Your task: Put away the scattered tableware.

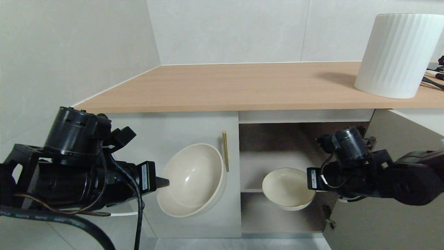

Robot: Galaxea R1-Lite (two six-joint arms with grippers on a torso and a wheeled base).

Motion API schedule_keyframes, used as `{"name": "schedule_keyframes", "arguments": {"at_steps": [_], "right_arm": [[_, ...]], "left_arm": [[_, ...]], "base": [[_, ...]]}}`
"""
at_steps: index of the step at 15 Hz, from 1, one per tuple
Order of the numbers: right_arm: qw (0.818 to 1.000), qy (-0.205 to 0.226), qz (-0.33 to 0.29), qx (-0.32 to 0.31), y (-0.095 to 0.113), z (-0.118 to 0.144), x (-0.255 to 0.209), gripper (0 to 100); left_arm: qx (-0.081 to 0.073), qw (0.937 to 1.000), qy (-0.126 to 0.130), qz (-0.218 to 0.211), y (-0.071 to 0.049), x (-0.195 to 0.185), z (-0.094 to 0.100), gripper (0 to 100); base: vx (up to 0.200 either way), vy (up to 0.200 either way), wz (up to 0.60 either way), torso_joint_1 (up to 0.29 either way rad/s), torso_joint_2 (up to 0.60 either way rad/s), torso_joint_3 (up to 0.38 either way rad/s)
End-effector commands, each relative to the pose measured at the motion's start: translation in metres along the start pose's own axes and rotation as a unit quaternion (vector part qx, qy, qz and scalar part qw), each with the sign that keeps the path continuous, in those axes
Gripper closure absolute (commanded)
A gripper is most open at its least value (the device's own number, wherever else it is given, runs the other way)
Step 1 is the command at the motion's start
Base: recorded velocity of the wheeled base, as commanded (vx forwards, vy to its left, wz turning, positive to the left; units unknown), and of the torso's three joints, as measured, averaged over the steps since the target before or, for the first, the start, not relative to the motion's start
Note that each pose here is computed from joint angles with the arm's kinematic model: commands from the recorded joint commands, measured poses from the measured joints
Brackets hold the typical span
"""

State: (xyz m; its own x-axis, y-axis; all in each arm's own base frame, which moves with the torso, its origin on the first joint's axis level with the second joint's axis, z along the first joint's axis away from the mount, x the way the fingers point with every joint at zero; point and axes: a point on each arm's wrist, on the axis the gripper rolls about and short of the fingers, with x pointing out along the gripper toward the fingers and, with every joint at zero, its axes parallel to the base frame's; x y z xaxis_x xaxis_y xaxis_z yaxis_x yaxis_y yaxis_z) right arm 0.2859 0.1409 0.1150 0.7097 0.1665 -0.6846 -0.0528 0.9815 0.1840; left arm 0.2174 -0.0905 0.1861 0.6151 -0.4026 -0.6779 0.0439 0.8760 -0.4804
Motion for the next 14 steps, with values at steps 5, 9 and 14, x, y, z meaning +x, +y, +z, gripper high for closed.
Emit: {"name": "schedule_keyframes", "arguments": {"at_steps": [5, 9, 14], "right_arm": [[0.997, -0.033, -0.064, 0.032, -0.025, -0.031, 0.122, 100], [0.995, -0.044, -0.084, 0.039, -0.031, -0.032, 0.144, 100], [0.99, -0.067, -0.108, 0.061, -0.036, -0.024, 0.159, 100]], "left_arm": [[-0.001, 0.9998, 0.015, -0.016, 0.0, 0.001, -0.002, 100], [-0.001, 0.9998, 0.015, -0.016, 0.0, 0.001, -0.002, 100], [0.0, 0.9996, 0.024, -0.013, 0.001, 0.006, -0.003, 100]], "base": [[0.0, 0.0, 0.0, 0.0, 0.0, 0.0], [0.0, 0.0, 0.0, 0.0, 0.0, 0.0], [0.0, 0.0, 0.0, 0.0, 0.0, 0.0]]}}
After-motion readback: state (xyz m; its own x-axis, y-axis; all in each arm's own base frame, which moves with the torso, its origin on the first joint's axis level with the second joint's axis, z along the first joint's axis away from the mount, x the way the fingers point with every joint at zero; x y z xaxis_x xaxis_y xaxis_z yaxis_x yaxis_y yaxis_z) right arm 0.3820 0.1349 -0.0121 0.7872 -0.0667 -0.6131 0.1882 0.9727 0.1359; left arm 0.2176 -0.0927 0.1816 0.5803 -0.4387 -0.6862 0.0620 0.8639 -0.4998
